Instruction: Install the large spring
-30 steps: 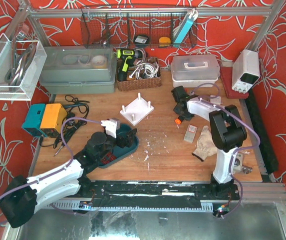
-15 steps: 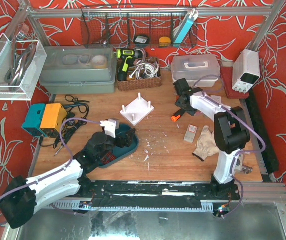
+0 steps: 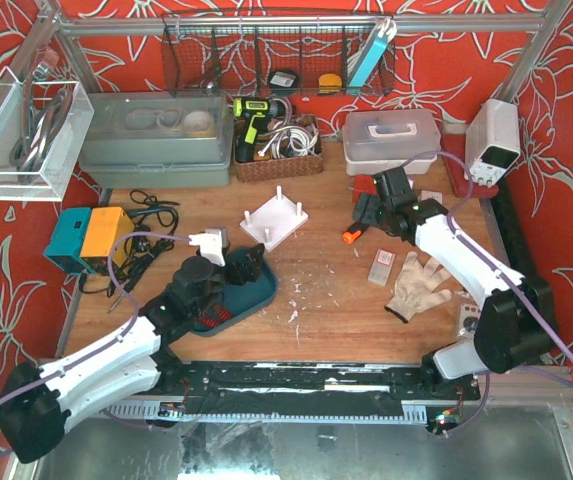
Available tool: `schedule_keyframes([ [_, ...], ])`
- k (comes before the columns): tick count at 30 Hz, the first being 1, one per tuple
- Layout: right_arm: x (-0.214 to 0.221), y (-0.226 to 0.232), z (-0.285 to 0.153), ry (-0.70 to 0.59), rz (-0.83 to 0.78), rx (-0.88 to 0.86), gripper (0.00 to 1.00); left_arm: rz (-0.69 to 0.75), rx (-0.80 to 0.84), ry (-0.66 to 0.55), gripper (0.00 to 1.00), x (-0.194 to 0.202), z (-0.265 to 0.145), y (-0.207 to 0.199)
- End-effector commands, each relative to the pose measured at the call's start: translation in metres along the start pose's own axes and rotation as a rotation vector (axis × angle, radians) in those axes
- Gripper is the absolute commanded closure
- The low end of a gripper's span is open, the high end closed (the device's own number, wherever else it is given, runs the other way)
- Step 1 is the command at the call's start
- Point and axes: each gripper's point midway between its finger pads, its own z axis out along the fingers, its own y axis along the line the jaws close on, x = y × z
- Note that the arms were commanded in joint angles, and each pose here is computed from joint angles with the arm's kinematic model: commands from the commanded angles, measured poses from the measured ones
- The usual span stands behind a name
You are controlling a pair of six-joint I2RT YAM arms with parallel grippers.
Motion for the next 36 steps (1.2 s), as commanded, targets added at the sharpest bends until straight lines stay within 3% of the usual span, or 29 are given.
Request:
schedule_keyframes([
  [1,0.038,0.028,-0.009,0.088,-0.199,-0.238,0.02,-0.165,-0.069,0.014,0.01,-0.002,-0.013,0.012],
  [3,0.053,0.040,-0.020,0.090,-0.244,-0.352,0.03,-0.238,-0.153,0.043,0.02,0.006,-0.020,0.028],
  [7,0.071,0.043,-0.030,0.038,-0.309,-0.427,0.03,-0.369,-0.298,0.138,0.15,0.027,-0.035,0.049],
  [15,0.069,0.045,-0.040,-0.017,-0.312,-0.460,0.03,-0.557,-0.454,0.253,0.14,0.066,-0.049,0.069],
  [25,0.077,0.051,-0.036,0.000,-0.305,-0.476,0.05,-0.435,-0.771,0.309,0.15,0.080,-0.059,0.108],
  [36,0.076,0.048,-0.031,-0.006,-0.321,-0.441,0.05,-0.356,-0.789,0.344,0.24,0.094,-0.044,0.113],
])
